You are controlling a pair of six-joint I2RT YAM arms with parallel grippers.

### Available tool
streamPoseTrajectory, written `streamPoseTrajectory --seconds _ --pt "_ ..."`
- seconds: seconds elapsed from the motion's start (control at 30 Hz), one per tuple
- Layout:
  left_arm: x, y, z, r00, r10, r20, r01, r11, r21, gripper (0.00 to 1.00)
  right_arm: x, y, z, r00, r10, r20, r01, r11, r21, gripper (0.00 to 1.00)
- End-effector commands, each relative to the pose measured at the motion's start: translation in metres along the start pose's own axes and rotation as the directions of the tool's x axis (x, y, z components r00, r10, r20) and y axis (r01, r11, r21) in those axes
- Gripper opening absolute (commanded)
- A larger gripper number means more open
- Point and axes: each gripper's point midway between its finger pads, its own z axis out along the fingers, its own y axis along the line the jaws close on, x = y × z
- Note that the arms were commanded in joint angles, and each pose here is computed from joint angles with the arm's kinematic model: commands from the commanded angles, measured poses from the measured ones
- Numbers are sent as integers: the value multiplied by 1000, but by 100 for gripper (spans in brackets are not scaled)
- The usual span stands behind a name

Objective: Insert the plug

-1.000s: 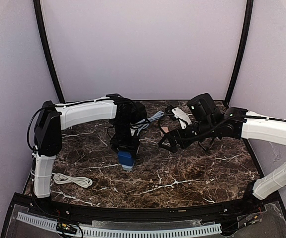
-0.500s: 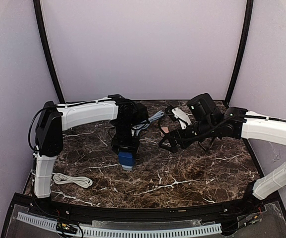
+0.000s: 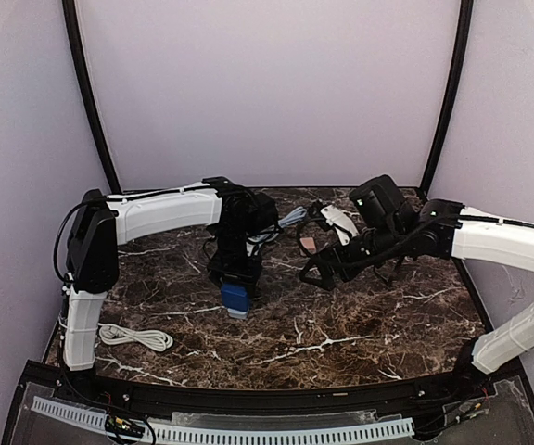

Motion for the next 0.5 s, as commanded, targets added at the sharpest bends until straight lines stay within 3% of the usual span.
streamPoseTrajectory --seconds 0.0,0.33,0.47 --pt "-4 -3 6 997 75 6 -75 997 -4 1 1 3 -12 1000 -17 8 17 1000 -20 98" --pt "-3 5 15 998 -68 3 68 997 -44 1 -6 -11 -18 999 33 42 -36 997 67 99" --pt "-5 1 16 998 -65 7 65 998 -21 1 -8 -14 -18 998 39 45 -43 995 87 99"
